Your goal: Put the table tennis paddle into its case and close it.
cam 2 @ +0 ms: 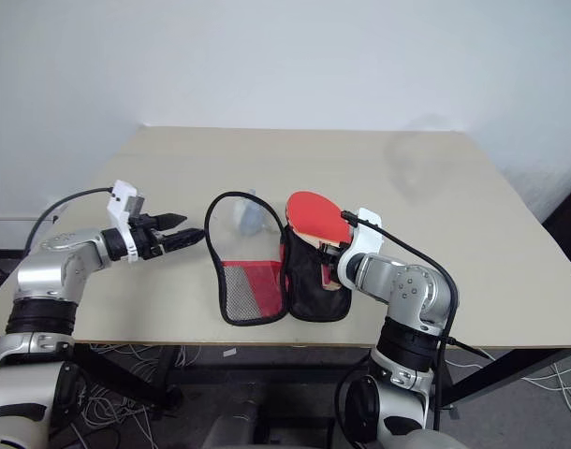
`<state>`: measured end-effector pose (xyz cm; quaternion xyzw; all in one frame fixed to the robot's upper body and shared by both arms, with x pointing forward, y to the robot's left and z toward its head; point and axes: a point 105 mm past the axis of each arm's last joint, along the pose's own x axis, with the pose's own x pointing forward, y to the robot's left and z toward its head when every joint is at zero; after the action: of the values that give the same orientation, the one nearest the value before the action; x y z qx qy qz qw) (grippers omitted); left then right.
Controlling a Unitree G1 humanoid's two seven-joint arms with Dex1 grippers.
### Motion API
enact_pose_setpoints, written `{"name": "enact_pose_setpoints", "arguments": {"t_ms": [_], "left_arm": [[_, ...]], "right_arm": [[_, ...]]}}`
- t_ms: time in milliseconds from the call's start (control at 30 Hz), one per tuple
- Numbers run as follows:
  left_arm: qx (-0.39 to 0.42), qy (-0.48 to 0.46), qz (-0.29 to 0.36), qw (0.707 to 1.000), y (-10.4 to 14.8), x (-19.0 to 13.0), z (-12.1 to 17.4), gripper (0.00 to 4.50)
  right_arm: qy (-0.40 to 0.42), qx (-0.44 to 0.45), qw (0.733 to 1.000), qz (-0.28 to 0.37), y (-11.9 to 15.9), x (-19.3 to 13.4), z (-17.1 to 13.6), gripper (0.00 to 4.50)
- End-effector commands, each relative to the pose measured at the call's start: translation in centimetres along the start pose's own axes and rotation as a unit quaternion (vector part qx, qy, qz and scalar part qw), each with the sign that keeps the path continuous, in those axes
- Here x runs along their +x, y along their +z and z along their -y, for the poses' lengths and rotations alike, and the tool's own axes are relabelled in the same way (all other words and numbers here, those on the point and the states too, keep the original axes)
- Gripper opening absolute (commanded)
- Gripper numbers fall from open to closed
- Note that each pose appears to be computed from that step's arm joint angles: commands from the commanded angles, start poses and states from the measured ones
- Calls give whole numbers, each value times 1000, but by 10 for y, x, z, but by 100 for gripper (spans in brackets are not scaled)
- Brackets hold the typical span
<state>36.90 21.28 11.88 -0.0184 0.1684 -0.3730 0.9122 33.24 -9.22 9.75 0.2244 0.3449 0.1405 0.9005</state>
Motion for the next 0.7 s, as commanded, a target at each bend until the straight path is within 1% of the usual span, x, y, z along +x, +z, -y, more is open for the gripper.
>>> {"name": "enact_pose_setpoints", "arguments": {"t_ms": [33, 267, 333, 400, 433, 467, 500, 567, 633, 700], "left_arm": [[30, -1, 5, 1000, 9, 1, 3, 450], [29, -5, 3, 1000, 13, -1, 6, 450], [28, -6, 4, 1000, 14, -3, 6, 450], [22, -9, 9, 1000, 17, -6, 7, 450], [16, -10, 16, 1000, 20, -8, 8, 450], [3, -16, 33, 999, 30, -11, 9, 450], [-8, -22, 49, 999, 40, -14, 11, 450], [-18, -30, 64, 997, 52, -19, 13, 450], [-17, -29, 59, 998, 53, -23, 13, 450], [-10, -14, 38, 999, 47, -27, 8, 450]], "right_arm": [[9, -1, 999, 32, 13, -5, -17, 121], [6, 12, 1000, 19, 8, -7, -12, 121], [14, 15, 1000, 17, 9, -5, -17, 121], [34, 8, 999, 20, 10, -5, -30, 121], [43, 5, 999, 22, 10, -5, -36, 121], [48, -5, 999, 24, 10, -6, -40, 121], [52, -8, 998, 23, 10, -6, -41, 121], [54, -10, 998, 21, 8, -6, -41, 121], [48, -17, 999, 12, 5, -5, -38, 121], [47, -25, 999, 0, 1, -2, -36, 121]]}}
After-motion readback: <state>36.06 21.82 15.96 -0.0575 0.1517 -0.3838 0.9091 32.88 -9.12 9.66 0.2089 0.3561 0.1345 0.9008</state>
